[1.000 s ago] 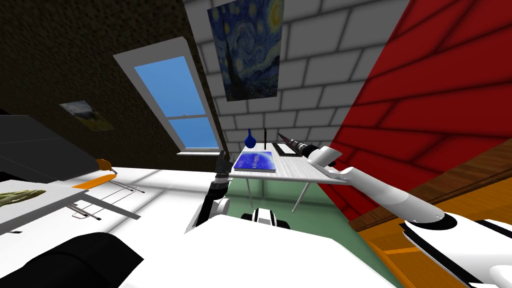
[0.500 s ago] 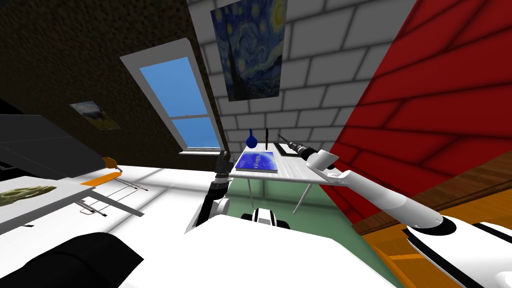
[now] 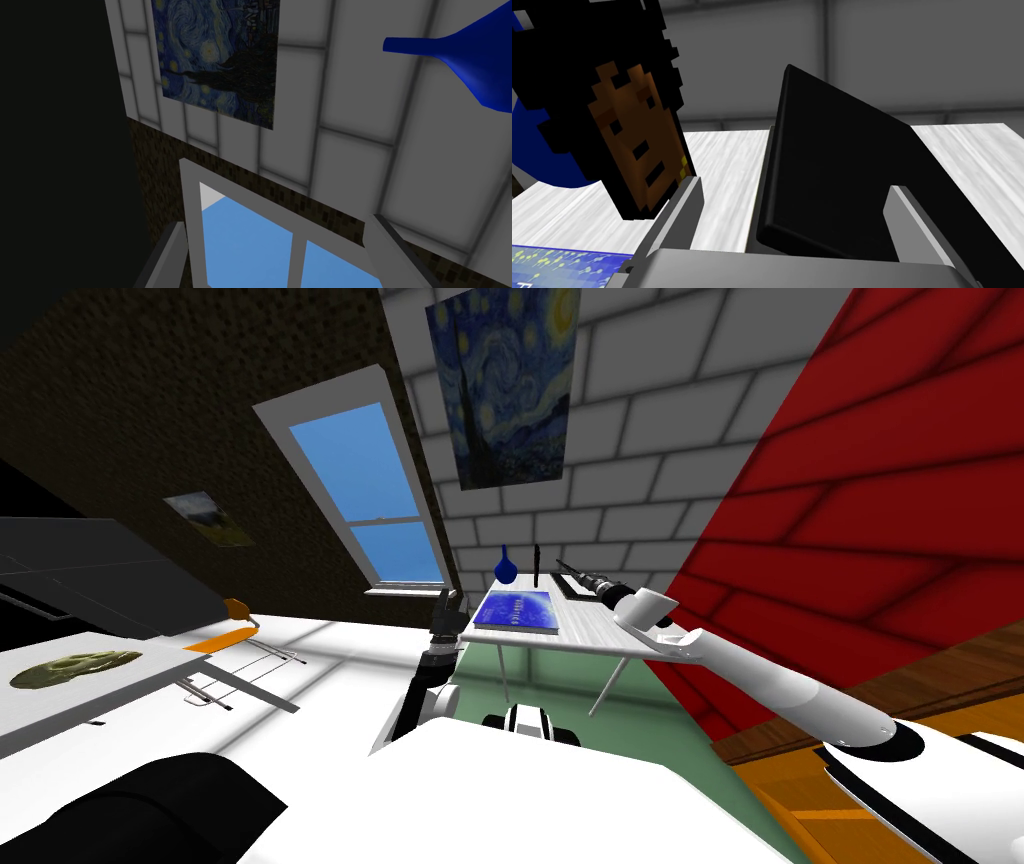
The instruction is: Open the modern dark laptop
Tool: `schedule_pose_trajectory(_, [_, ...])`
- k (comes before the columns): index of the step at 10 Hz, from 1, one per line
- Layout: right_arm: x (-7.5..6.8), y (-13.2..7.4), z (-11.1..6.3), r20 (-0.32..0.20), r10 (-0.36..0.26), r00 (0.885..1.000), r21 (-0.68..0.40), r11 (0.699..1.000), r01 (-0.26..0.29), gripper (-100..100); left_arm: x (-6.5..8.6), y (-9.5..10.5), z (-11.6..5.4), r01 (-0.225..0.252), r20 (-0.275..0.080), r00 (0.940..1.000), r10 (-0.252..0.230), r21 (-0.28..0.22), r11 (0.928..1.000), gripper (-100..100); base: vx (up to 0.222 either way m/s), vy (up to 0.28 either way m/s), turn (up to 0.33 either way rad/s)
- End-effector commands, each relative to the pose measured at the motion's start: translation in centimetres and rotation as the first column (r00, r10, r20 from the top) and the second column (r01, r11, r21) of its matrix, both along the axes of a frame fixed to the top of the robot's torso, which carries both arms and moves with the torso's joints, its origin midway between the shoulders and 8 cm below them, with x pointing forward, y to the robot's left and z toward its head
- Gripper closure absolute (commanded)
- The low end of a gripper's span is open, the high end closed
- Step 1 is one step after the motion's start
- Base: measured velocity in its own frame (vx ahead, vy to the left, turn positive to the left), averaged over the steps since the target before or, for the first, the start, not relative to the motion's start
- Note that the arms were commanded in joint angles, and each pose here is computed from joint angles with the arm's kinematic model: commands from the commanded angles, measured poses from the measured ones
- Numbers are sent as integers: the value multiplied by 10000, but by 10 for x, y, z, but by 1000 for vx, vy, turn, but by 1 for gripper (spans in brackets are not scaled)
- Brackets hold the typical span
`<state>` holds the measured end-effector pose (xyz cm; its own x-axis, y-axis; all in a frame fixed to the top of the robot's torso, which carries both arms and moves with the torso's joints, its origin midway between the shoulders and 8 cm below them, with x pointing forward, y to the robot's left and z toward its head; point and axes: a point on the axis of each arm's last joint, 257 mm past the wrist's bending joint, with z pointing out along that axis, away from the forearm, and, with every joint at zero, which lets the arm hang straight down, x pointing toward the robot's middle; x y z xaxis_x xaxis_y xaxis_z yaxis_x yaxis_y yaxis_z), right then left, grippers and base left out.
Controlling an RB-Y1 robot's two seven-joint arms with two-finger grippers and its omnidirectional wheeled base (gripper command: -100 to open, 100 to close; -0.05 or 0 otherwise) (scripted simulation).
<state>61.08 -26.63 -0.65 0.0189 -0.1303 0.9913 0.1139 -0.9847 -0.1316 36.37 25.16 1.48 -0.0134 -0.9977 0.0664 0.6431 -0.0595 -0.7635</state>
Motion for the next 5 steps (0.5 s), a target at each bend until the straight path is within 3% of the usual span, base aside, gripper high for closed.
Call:
schedule_pose_trajectory(1, [4,-10,15,-5,-106,9999,-7,9999,106,-100,0,0,0,0,0,10000,0,0,10000,0,-29,10,33])
schedule_pose_trajectory(5, [8,-23,38,0,-264,9997,-9,9997,264,-100,0,0,0,0,0,10000,0,0,10000,0,-21,11,39])
